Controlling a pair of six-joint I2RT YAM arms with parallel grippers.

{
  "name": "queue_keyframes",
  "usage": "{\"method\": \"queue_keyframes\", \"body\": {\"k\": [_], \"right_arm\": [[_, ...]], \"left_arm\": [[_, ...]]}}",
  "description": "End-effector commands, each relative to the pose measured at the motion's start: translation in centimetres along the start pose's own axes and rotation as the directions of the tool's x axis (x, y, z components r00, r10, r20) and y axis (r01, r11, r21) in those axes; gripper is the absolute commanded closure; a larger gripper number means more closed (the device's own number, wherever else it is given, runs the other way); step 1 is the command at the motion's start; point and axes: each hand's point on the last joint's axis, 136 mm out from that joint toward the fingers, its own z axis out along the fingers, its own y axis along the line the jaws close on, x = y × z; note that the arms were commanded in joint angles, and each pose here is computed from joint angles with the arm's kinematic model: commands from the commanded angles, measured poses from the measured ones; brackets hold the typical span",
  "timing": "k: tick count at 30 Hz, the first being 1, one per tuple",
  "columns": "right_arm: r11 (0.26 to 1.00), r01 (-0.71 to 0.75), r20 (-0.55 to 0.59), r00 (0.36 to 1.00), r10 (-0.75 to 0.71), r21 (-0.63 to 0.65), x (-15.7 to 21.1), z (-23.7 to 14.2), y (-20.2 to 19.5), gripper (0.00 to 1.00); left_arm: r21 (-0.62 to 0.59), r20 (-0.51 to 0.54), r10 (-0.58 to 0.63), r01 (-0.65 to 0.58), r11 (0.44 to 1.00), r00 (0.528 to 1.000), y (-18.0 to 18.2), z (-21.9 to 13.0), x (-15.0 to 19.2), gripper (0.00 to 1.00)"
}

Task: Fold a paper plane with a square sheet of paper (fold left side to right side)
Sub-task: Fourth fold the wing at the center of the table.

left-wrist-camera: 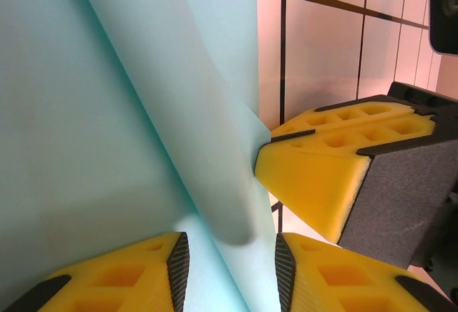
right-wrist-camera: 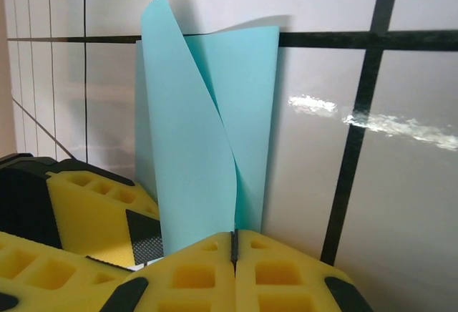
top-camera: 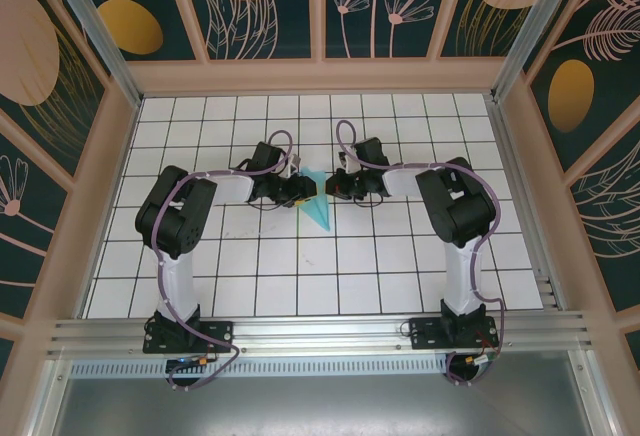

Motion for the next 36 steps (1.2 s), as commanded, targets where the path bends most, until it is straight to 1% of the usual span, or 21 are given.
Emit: {"method": "queue_keyframes", "body": {"k": [1,11,22,24,26,29,36], "right_arm": [[1.000,0.007,-0.002,1.000,-0.007,0.028,-0.1,0.3,-0.5,0.96],[0.997,0.010,-0.032,0.999,-0.007,0.080,0.5,0.8,-1.6,0.96],[0.991,-0.003,-0.080,0.997,0.014,0.136,1.9,1.6,-3.0,0.96],[0.990,-0.006,-0.085,0.996,0.018,0.141,2.1,1.7,-3.2,0.96],[0.990,-0.003,-0.086,0.996,0.016,0.143,2.2,1.8,-3.2,0.96],[0.990,-0.003,-0.085,0.996,0.015,0.142,2.2,1.7,-3.2,0.96],[0.990,0.001,-0.086,0.996,0.011,0.140,2.1,1.8,-2.9,0.96]], "left_arm": [[-0.026,-0.004,0.021,-0.021,0.999,1.000,0.6,0.2,0.3,0.59],[-0.021,-0.001,0.025,-0.025,0.999,1.000,0.3,0.1,0.2,0.59],[0.020,0.049,0.089,-0.090,0.996,0.995,-3.8,-2.2,-1.7,0.57],[0.025,0.057,0.096,-0.097,0.995,0.994,-4.3,-2.6,-1.9,0.57],[0.030,0.059,0.098,-0.100,0.995,0.993,-4.6,-2.8,-2.0,0.60],[0.059,0.049,0.093,-0.096,0.994,0.994,-5.0,-2.6,-1.9,0.63],[0.092,0.015,0.085,-0.086,0.992,0.996,-5.0,-1.1,-2.2,0.63]]}}
